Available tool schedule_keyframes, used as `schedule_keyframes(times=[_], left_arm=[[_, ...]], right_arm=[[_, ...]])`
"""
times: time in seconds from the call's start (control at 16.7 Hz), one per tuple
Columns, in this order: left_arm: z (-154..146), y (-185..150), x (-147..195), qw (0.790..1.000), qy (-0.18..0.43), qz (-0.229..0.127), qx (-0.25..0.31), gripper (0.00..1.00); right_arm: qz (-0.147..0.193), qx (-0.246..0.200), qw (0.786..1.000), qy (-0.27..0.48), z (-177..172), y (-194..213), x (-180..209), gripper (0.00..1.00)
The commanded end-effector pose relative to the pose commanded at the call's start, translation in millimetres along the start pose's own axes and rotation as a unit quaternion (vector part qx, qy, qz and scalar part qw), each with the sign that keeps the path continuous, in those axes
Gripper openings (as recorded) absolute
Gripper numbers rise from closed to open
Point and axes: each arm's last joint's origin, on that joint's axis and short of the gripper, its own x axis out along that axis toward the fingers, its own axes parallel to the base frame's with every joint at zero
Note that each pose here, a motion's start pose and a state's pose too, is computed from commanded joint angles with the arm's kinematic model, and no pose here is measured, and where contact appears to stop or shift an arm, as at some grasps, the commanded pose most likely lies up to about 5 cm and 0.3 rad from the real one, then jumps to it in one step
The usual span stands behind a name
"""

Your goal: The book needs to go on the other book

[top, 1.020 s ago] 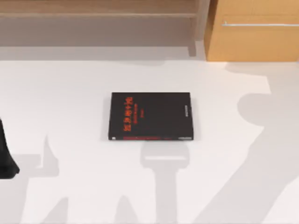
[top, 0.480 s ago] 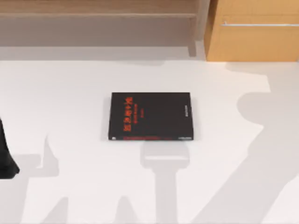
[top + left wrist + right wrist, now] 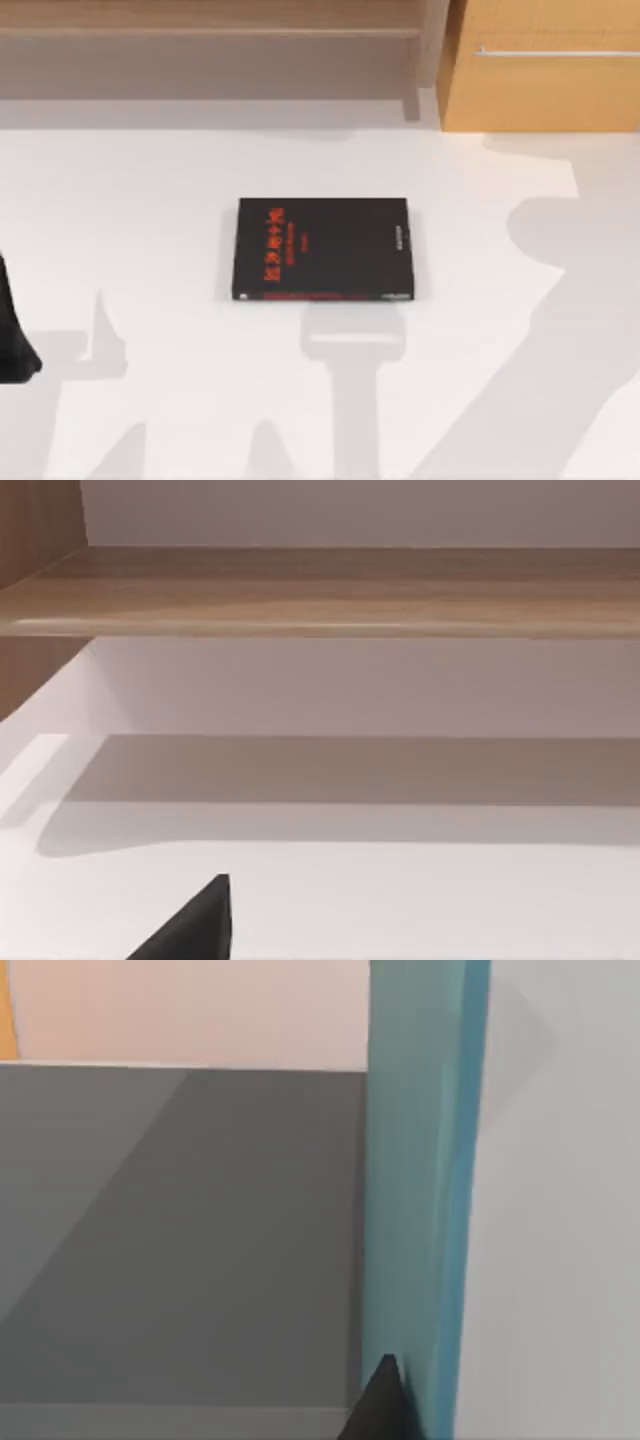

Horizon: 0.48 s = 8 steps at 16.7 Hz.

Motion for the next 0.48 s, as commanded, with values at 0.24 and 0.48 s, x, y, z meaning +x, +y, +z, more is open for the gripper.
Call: schedule_keyframes(times=[0.24,0.48], left_arm=[[0.0,0.0,0.0,1.000,0.000,0.000,0.000,1.00],[0.0,0.0,0.0,1.000,0.000,0.000,0.000,1.00]], right_arm=[[0.000,0.000,1.000,0.000,0.0,0.0,0.0,0.00],[0.000,0.000,1.000,0.000,0.0,0.0,0.0,0.00]])
